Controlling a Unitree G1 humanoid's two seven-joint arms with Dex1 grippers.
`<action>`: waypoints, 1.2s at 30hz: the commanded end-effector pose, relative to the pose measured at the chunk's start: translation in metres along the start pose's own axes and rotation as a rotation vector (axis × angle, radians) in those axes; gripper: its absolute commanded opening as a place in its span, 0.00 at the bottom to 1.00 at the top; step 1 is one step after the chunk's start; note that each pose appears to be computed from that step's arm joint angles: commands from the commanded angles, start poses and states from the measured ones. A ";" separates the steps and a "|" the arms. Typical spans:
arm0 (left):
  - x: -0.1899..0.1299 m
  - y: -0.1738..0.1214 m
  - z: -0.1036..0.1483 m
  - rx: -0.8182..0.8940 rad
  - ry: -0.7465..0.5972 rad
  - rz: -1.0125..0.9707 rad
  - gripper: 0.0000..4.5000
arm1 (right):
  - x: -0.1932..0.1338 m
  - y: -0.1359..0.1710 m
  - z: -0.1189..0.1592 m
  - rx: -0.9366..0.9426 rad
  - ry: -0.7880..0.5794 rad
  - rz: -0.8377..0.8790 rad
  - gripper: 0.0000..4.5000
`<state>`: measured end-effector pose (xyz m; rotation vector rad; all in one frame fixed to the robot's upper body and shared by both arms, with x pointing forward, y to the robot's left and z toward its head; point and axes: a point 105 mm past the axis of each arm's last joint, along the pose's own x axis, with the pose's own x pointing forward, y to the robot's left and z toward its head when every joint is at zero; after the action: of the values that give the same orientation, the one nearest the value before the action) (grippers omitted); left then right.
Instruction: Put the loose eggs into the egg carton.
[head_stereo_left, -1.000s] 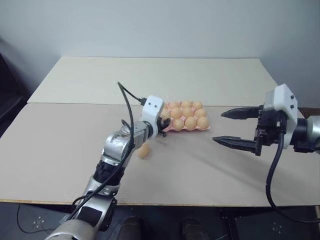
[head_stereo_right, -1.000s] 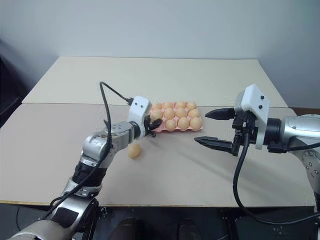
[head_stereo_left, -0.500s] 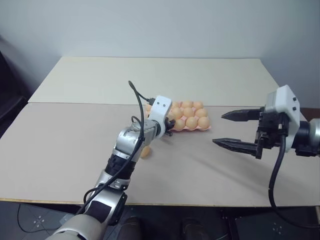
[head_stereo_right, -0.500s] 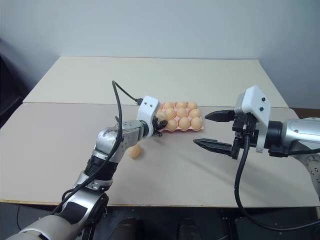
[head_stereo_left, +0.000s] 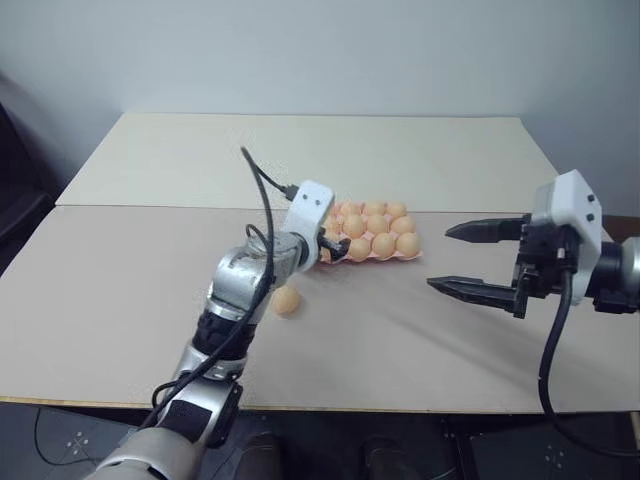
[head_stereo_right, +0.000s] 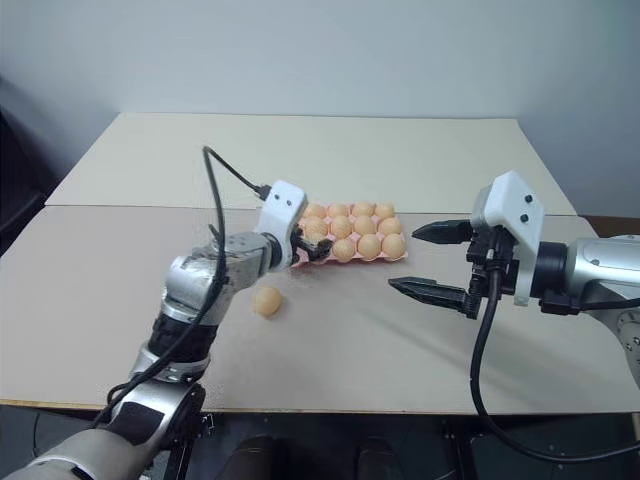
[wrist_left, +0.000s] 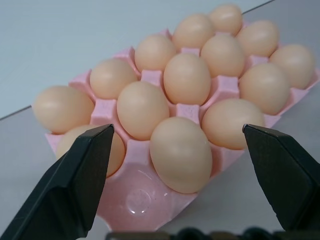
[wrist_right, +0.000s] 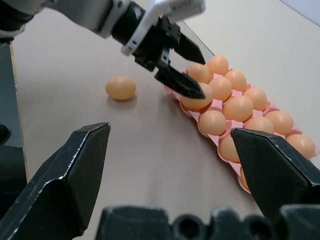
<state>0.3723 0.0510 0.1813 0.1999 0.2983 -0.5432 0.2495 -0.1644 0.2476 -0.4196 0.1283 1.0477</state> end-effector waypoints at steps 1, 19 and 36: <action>-0.023 0.010 0.028 0.035 -0.090 0.001 1.00 | -0.001 0.001 0.006 -0.037 -0.005 0.006 1.00; -0.178 0.084 0.003 0.058 -0.089 -0.314 1.00 | 0.006 -0.001 0.004 -0.052 -0.007 0.044 1.00; -0.222 0.098 -0.031 -0.004 0.040 -0.384 1.00 | 0.007 -0.008 0.002 -0.066 0.004 0.049 1.00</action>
<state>0.2369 0.2514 0.2332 0.1205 0.4073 -0.9136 0.2621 -0.1649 0.2384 -0.4395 0.1649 1.0950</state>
